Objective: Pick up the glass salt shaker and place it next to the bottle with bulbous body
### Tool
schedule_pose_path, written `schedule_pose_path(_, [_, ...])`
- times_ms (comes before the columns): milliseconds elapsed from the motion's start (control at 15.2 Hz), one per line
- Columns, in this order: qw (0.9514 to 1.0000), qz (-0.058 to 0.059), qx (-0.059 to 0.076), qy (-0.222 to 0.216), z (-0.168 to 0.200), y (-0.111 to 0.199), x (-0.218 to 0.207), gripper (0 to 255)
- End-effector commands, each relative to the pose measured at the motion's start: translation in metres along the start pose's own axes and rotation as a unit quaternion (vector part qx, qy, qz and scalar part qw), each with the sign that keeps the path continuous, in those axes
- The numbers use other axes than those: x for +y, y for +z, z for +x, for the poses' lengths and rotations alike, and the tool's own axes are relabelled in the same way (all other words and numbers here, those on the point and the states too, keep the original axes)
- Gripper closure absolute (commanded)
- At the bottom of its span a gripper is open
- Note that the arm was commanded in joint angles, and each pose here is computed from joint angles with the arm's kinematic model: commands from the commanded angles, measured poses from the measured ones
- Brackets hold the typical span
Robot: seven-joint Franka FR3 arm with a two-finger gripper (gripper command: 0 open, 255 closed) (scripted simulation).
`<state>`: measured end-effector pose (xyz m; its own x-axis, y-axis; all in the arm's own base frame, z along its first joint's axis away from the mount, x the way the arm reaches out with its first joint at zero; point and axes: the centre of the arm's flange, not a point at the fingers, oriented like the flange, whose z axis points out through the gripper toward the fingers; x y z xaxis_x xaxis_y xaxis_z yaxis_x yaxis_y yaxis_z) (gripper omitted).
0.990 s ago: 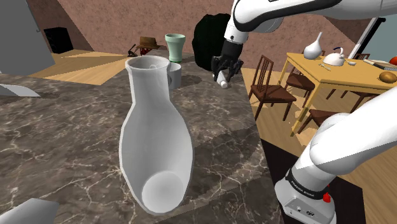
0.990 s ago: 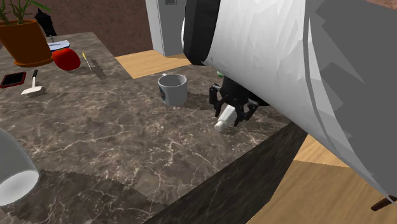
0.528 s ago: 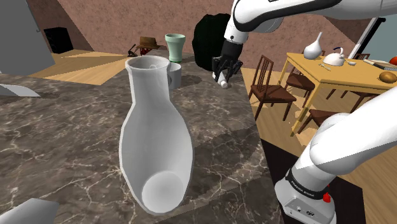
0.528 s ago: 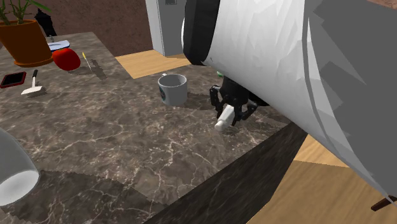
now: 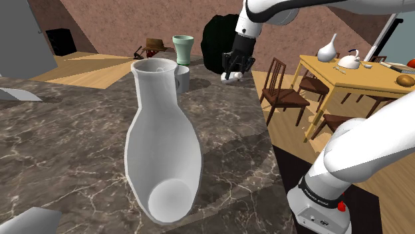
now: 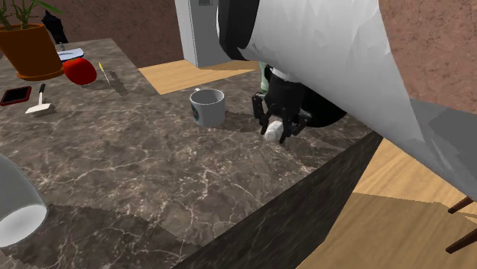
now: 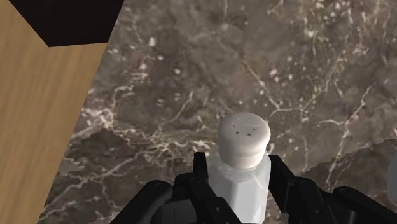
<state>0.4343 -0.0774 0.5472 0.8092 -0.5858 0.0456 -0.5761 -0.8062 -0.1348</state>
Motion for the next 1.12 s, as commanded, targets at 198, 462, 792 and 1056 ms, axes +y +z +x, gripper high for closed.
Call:
schedule_pose_path(198, [1.0000,0.000,0.000,0.000,0.002,-0.025,-0.003,255])
schedule_pose_path(462, [1.0000,0.000,0.000,0.000,0.003,-0.046,-0.006,255])
schedule_pose_path(792, [1.0000,0.000,0.000,0.000,0.004,-0.072,-0.009,255])
schedule_pose_path(1056, [1.0000,0.000,0.000,0.000,0.005,-0.093,-0.012,255])
